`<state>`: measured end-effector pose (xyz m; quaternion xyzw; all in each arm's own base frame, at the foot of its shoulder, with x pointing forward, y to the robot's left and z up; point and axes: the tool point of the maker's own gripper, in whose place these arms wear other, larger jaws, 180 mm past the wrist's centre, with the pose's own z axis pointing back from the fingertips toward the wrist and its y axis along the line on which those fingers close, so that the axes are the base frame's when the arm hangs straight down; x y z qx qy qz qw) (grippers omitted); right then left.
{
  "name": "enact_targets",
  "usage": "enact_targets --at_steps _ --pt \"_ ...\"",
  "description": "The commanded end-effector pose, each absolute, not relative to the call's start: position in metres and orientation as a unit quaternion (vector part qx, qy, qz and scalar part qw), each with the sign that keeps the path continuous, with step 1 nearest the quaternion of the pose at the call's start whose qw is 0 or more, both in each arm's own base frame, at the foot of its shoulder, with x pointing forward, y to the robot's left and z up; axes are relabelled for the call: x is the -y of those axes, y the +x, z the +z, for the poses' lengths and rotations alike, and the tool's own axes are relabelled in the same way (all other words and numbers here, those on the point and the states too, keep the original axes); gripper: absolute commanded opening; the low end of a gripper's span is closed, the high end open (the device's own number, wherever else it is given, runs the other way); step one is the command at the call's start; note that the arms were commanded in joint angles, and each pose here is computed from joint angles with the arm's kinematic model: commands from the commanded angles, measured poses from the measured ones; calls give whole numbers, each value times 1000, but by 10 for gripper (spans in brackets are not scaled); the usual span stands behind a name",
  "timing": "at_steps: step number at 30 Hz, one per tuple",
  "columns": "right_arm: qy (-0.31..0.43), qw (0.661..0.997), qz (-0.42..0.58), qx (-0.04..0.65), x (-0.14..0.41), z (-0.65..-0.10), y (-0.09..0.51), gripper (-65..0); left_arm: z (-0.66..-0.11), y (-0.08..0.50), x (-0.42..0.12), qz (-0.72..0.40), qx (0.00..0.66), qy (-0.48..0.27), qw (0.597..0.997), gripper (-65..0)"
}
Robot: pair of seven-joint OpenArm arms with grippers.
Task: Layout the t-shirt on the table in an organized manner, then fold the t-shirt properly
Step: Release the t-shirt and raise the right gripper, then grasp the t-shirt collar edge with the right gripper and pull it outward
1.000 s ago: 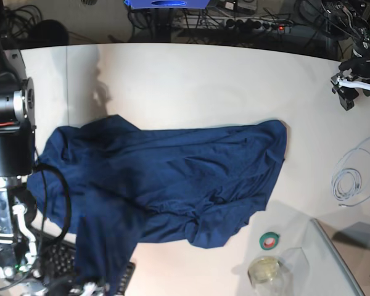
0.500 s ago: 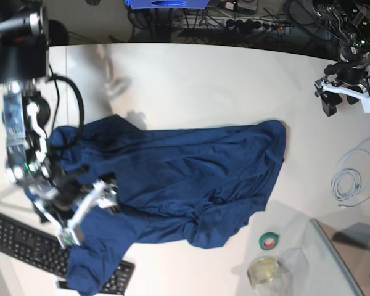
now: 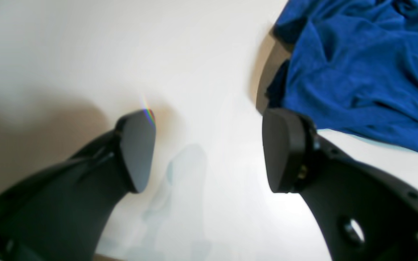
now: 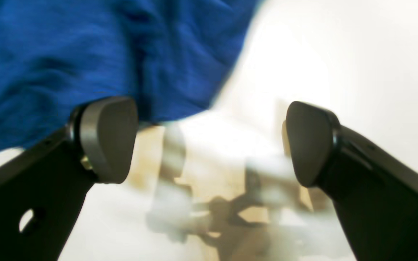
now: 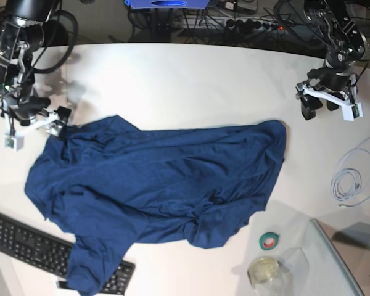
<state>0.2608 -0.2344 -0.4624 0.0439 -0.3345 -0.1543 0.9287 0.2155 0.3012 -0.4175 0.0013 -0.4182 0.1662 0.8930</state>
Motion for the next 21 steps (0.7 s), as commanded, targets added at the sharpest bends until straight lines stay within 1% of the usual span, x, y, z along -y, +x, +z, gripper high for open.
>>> enact_targets --at_steps 1,2,3,4,5,7,8,11,14,15,17,19,20,21 --pt "44 922 -152 354 241 -455 271 -59 -406 221 -307 162 440 6 883 -212" --pt "45 923 -154 349 242 -460 268 -59 -406 221 -308 164 440 7 883 -222" --pt "45 923 -155 349 242 -462 268 -59 -405 220 -309 165 440 8 883 -258" --pt "45 921 -154 355 242 -459 270 -59 -405 220 -309 165 440 8 883 -319" --pt "44 918 -152 363 241 -454 273 -59 -406 219 -310 165 439 9 883 -388" --pt "39 913 -140 381 239 -440 274 -59 -406 218 -310 165 438 10 884 -569" --pt "37 908 -134 394 238 -429 278 -59 -407 217 -310 166 437 10 884 -650" --pt "49 904 -105 411 219 -416 290 -59 -412 215 -310 170 431 7 886 -650" --pt "67 910 -72 404 197 -420 302 -62 -416 213 -309 171 425 5 889 -650" --pt "74 913 -67 396 190 -426 305 -77 -416 213 -309 172 425 5 889 -650" --pt "82 918 -67 382 185 -437 310 -123 -416 213 -309 172 425 5 889 -650" --pt "88 924 -75 365 184 -451 310 -191 -417 210 -310 172 422 6 890 -650" --pt "89 925 -77 360 183 -454 310 -239 -417 208 -311 171 421 7 891 -650" --pt "90 927 -79 355 183 -457 308 -306 -417 208 -311 171 422 8 891 -650"
